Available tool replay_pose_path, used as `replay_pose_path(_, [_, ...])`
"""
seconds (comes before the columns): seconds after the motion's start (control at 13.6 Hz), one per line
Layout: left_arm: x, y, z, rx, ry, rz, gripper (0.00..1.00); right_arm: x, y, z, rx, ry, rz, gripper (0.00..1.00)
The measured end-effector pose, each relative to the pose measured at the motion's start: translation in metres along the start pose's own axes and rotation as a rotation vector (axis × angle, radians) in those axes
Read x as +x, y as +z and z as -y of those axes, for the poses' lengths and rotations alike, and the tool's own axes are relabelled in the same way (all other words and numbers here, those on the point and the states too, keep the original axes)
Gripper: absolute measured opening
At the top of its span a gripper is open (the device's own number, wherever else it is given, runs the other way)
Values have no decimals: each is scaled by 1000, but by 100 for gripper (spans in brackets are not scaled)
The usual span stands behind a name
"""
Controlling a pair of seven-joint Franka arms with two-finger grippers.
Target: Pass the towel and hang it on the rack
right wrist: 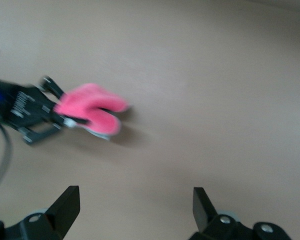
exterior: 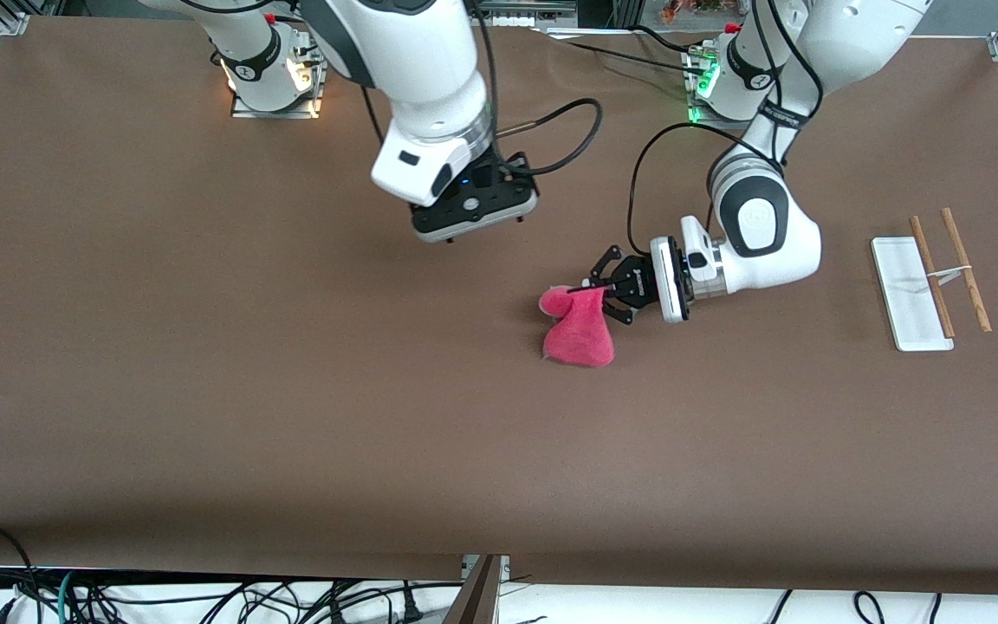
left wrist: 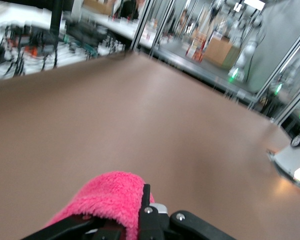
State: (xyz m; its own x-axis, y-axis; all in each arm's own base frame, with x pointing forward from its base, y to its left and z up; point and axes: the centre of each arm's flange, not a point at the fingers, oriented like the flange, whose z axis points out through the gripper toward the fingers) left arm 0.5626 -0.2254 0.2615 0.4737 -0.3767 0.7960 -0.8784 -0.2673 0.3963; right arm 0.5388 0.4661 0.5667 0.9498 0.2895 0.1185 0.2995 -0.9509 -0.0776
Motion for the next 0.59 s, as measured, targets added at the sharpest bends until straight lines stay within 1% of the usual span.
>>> replay_pose_path(0.22, [22, -25, 20, 52, -52, 215, 3, 10, -21, -57, -65, -41, 5, 100])
replay_pose_path(0.29, [26, -32, 25, 74, -74, 271, 3, 15, -25, -77, -88, -46, 6, 100])
replay_pose_path(0.44, [24, -44, 34, 116, -118, 353, 3, 23, -30, -116, -130, -32, 6, 100])
replay_pose_path(0.59, [13, -62, 46, 155, -153, 426, 3, 29, -37, -150, -167, 10, -3, 100])
